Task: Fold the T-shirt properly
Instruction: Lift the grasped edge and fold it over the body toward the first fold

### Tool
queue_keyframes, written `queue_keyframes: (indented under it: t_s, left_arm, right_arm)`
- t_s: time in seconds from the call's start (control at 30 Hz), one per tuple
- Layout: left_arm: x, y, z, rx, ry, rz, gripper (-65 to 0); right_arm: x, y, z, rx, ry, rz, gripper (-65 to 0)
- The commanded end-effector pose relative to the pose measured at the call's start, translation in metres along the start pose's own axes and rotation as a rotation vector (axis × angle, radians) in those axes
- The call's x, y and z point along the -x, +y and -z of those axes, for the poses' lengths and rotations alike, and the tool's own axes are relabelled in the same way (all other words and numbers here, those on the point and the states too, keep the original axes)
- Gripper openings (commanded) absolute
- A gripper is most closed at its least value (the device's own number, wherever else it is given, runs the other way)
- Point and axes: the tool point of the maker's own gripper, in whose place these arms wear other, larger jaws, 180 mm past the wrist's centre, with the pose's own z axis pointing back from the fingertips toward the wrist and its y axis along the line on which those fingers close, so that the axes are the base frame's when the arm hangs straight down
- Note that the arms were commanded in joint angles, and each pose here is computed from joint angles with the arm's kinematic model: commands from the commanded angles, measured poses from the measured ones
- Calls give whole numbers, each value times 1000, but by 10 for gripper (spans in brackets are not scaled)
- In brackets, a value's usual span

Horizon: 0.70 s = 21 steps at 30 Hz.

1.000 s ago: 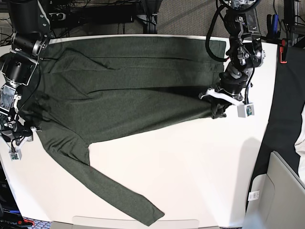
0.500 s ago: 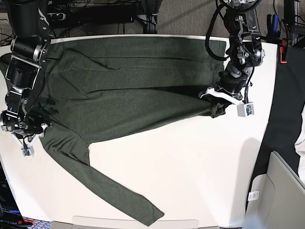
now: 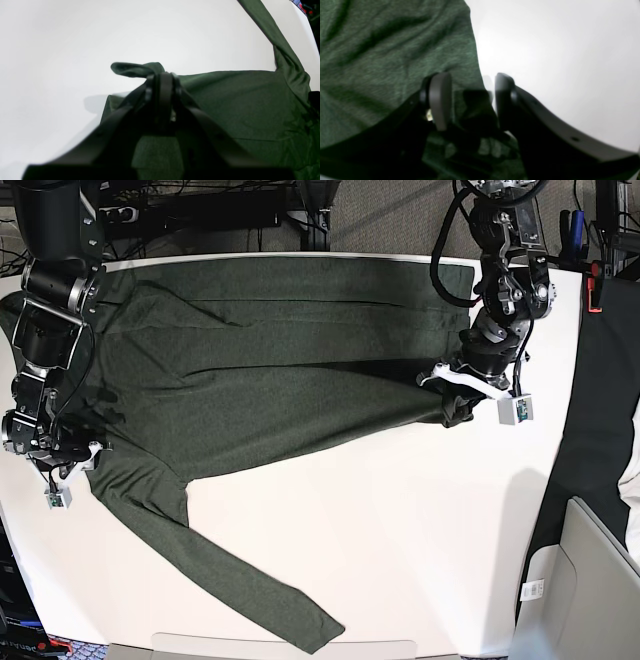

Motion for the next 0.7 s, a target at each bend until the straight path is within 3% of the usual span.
queue_keyframes:
  t_s: [0.0,0.13,0.2,0.43,0.67]
  left_arm:
    - [-12,-4,-3,15,-43,10,-644]
    - [-13,-5,-4,18,-47,11,-644]
    - [-14,-9,-5,35,-48,-4,-644]
    - [-15,-15,-6,79,-47,-43,-644]
    - [-15,-15,-6,79,-47,-43,-644]
  right_arm:
    - [-10,-10,-5,23,-8,-10,-460]
    - [-5,-8,-5,7,16,10,-620]
    - [-6,-6,-7,-11,19,34,-649]
    - [-4,-12,-12,-23,27,73,-646]
    - [-10,-19,-27,22,3,16,-646]
